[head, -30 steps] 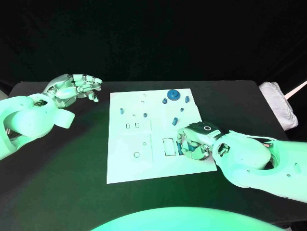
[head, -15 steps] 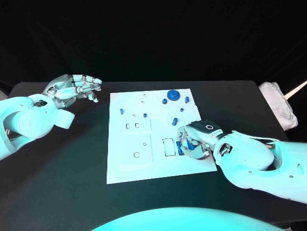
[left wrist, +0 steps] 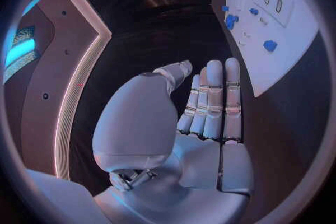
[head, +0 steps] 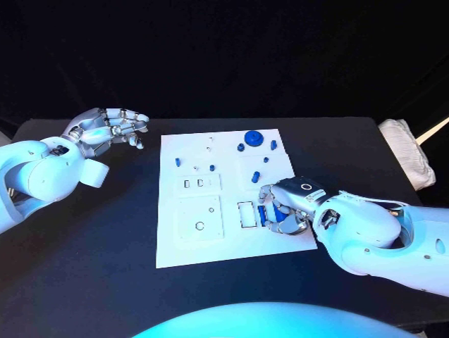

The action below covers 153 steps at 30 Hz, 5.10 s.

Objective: Assemble the parts on the task board

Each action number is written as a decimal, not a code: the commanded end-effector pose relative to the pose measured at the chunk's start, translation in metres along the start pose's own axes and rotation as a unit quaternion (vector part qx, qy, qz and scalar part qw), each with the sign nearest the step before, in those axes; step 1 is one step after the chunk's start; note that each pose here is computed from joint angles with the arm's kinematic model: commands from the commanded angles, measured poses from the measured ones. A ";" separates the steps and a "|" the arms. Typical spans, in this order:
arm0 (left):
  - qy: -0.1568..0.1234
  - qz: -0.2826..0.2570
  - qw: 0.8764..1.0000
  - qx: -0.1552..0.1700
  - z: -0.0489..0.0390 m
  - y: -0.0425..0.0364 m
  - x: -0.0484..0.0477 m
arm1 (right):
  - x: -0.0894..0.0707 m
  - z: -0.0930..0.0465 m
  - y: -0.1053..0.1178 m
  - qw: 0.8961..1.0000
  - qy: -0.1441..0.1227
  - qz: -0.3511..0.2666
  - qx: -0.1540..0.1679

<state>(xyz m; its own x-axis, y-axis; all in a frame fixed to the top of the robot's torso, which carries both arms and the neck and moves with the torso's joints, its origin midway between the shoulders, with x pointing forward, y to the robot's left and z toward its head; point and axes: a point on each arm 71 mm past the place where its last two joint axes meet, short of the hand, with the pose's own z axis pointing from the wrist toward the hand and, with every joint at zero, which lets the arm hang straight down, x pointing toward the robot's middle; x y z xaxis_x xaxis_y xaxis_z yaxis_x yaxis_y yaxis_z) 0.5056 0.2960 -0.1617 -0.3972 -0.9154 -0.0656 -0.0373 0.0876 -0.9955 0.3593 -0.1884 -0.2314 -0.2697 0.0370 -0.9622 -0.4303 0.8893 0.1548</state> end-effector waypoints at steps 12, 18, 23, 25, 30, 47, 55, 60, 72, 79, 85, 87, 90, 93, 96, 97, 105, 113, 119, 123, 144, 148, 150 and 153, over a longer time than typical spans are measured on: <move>0.010 -0.002 1.000 0.004 0.0010 -0.0006 0.0026 | 0.005 0.003 0.001 1.000 0.026 -0.006 -0.003; 0.010 -0.002 1.000 0.003 0.0009 -0.0002 0.0026 | 0.003 0.003 0.002 1.000 0.016 -0.003 -0.003; 0.010 -0.002 1.000 0.003 0.0008 0.0000 0.0025 | 0.003 0.003 0.002 1.000 0.012 -0.001 -0.003; 0.010 -0.002 1.000 0.002 0.0008 0.0001 0.0026 | 0.003 0.003 0.002 1.000 0.012 -0.001 -0.003; 0.010 -0.002 1.000 0.002 0.0008 0.0002 0.0026 | 0.003 0.003 0.001 1.000 0.014 -0.003 -0.001; 0.010 -0.001 1.000 0.002 0.0007 0.0004 0.0026 | 0.005 0.004 0.003 1.000 0.024 -0.008 -0.004; 0.010 -0.001 1.000 0.002 0.0007 0.0004 0.0024 | 0.005 0.004 0.003 1.000 0.025 -0.008 -0.004; 0.010 -0.001 1.000 0.002 0.0006 0.0004 0.0024 | 0.005 0.004 0.003 1.000 0.026 -0.008 -0.005; 0.010 -0.001 1.000 0.002 0.0006 0.0006 0.0023 | 0.005 0.004 0.002 1.000 0.029 -0.010 -0.004; 0.010 -0.001 1.000 0.001 0.0006 0.0007 0.0023 | 0.005 0.004 0.001 1.000 0.025 -0.011 -0.001; 0.010 -0.001 1.000 0.001 0.0006 0.0007 0.0023 | 0.004 0.004 0.000 1.000 0.018 -0.011 0.001; 0.010 -0.001 1.000 0.001 0.0006 0.0007 0.0022 | 0.004 0.004 0.001 1.000 0.016 -0.010 0.001; 0.010 -0.001 1.000 0.001 0.0006 0.0008 0.0023 | 0.003 0.004 0.001 1.000 0.013 -0.010 0.000; 0.011 -0.001 1.000 0.000 0.0006 0.0009 0.0024 | 0.003 0.004 0.001 1.000 0.013 -0.010 0.000; 0.013 -0.002 1.000 -0.001 0.0006 0.0012 0.0026 | 0.003 0.004 0.001 1.000 0.015 -0.011 -0.001; 0.013 -0.002 1.000 -0.002 0.0005 0.0012 0.0026 | 0.004 0.004 0.001 1.000 0.016 -0.011 -0.001; 0.011 -0.001 1.000 -0.002 0.0001 0.0014 0.0013 | 0.005 0.003 0.001 1.000 0.025 -0.014 -0.001; 0.009 -0.001 1.000 -0.003 -0.0003 0.0015 0.0003 | 0.005 0.003 0.001 0.999 0.030 -0.016 0.000; 0.009 0.000 1.000 -0.004 -0.0003 0.0017 0.0004 | 0.005 0.002 0.001 0.999 0.031 -0.015 0.000; 0.009 0.000 1.000 -0.005 -0.0004 0.0019 0.0000 | 0.005 0.002 0.002 0.999 0.031 -0.015 -0.001; 0.009 0.001 1.000 -0.005 -0.0006 0.0021 0.0000 | 0.008 0.004 -0.002 0.999 0.044 -0.021 0.004; 0.009 0.001 1.000 -0.005 -0.0005 0.0021 0.0001 | 0.009 0.005 -0.002 0.999 0.047 -0.022 0.003; 0.009 0.001 1.000 -0.005 -0.0004 0.0021 0.0002 | 0.009 0.006 -0.002 0.999 0.048 -0.022 0.004; 0.009 0.001 1.000 -0.005 -0.0004 0.0021 0.0002 | 0.009 0.006 -0.002 0.999 0.045 -0.021 0.004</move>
<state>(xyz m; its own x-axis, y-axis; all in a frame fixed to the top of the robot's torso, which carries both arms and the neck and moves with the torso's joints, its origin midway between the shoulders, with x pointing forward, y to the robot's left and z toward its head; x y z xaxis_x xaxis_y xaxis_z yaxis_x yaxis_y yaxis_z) 0.5054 0.2983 -0.1645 -0.3990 -0.9144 -0.0692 -0.0508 0.0973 -0.9940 0.3640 -0.1855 -0.2363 -0.3056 -0.0096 -0.9521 -0.4351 0.8908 0.1307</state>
